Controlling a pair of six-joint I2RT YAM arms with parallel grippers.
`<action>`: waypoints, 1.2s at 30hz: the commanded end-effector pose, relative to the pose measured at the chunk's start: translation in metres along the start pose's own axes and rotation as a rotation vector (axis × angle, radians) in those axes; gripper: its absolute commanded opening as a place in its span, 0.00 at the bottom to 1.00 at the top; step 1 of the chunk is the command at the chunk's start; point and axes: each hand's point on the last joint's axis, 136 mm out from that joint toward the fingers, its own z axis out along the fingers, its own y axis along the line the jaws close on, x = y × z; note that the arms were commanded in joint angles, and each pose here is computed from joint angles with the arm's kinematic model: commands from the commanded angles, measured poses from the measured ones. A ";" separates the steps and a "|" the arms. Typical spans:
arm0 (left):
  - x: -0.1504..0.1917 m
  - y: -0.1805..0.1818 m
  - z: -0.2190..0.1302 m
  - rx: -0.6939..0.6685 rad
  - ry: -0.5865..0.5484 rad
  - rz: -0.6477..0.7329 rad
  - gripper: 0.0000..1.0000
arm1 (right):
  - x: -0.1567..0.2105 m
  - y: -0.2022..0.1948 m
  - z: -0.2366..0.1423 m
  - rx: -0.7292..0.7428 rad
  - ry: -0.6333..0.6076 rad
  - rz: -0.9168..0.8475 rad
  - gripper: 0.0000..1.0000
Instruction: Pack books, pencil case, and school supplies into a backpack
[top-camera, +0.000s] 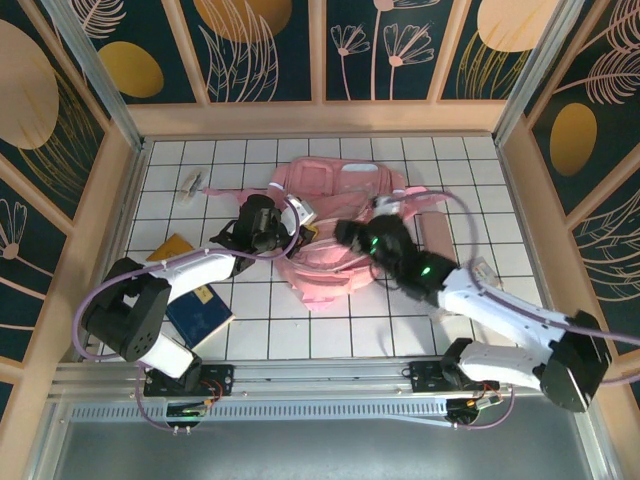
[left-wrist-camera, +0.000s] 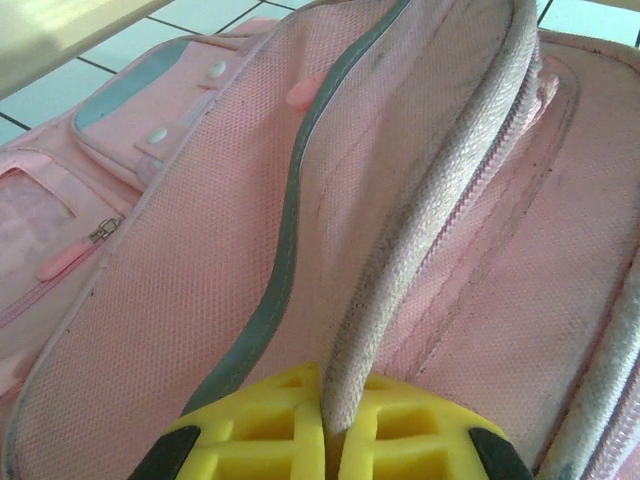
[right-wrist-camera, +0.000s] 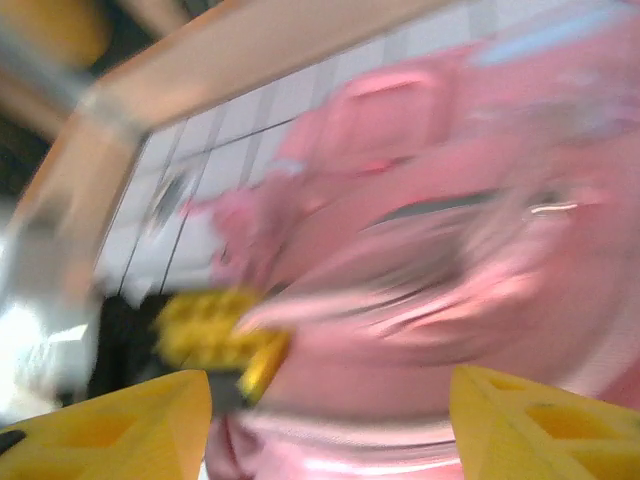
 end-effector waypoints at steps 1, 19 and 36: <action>-0.042 -0.008 -0.010 0.045 -0.138 0.034 0.00 | 0.031 -0.090 -0.014 0.301 0.223 0.465 0.70; -0.053 -0.009 -0.006 0.066 -0.168 -0.003 0.00 | 0.032 0.001 0.019 -0.246 0.303 0.613 0.61; -0.072 -0.024 -0.026 0.159 -0.102 0.011 0.65 | 0.026 0.018 0.020 -0.299 0.288 0.635 0.00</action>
